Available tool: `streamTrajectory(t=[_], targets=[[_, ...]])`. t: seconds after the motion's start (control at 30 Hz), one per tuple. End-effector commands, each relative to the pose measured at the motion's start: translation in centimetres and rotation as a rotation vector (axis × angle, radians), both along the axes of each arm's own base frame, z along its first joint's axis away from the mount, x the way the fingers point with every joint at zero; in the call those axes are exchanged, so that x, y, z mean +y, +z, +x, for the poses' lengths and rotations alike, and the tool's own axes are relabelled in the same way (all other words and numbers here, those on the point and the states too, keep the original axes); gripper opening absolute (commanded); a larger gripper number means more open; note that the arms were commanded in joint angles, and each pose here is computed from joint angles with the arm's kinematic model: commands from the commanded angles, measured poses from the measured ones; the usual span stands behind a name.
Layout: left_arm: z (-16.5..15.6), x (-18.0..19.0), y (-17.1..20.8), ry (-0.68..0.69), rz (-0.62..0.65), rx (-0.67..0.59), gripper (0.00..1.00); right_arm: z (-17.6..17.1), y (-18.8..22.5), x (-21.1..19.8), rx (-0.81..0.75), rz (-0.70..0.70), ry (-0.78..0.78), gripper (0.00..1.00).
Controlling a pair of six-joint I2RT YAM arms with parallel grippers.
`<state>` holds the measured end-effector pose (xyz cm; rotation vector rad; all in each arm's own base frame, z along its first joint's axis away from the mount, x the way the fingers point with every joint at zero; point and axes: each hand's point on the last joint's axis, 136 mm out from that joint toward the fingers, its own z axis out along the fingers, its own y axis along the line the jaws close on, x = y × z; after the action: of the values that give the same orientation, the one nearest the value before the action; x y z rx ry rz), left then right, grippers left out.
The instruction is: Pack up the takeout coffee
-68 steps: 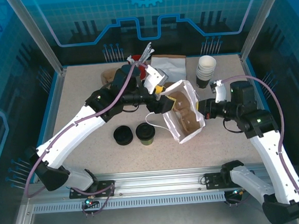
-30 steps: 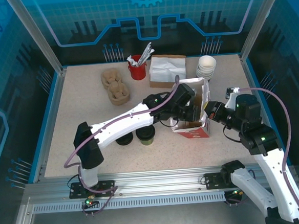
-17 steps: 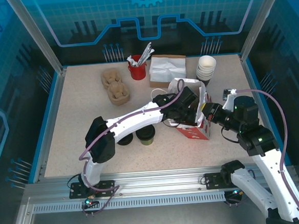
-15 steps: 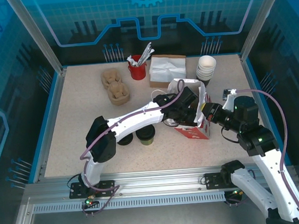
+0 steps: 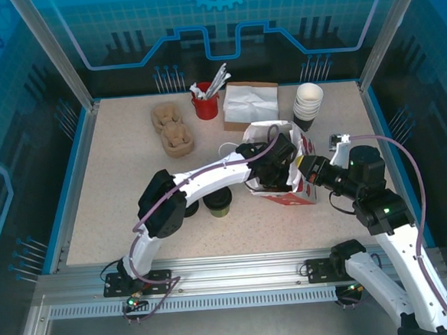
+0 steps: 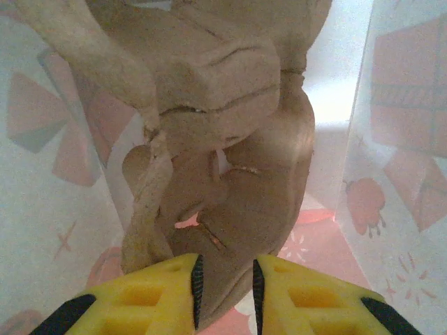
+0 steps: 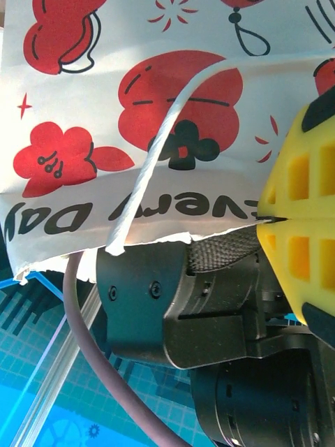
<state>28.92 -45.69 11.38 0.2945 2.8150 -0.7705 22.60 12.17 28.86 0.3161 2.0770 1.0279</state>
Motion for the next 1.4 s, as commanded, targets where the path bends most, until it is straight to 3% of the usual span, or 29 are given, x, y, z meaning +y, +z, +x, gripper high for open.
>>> streamTrajectory(t=[0.0,0.63,0.8,1.1,1.23,1.37], targets=[[0.3,0.3,-1.7,-0.01,0.006,0.02,0.27,-0.3,0.9,1.0,-0.031,0.029,0.05,0.0],[0.5,-1.3,-7.8,-0.058,-0.027,0.098,0.26,0.0,-0.2,2.3,0.002,0.072,0.111,0.0],[0.4,-1.7,-8.4,-0.068,-0.037,0.109,0.32,0.1,0.0,2.7,-0.001,0.074,0.131,0.0],[1.2,-0.2,-1.4,-0.036,-0.073,-0.009,0.36,0.0,0.9,2.0,-0.017,0.042,0.096,0.0],[1.4,1.8,1.7,0.029,-0.037,-0.052,0.38,0.4,2.0,2.0,-0.03,0.082,0.079,0.0],[1.1,4.2,2.5,0.079,0.034,-0.05,0.39,0.8,2.0,1.4,0.01,0.122,0.013,0.0]])
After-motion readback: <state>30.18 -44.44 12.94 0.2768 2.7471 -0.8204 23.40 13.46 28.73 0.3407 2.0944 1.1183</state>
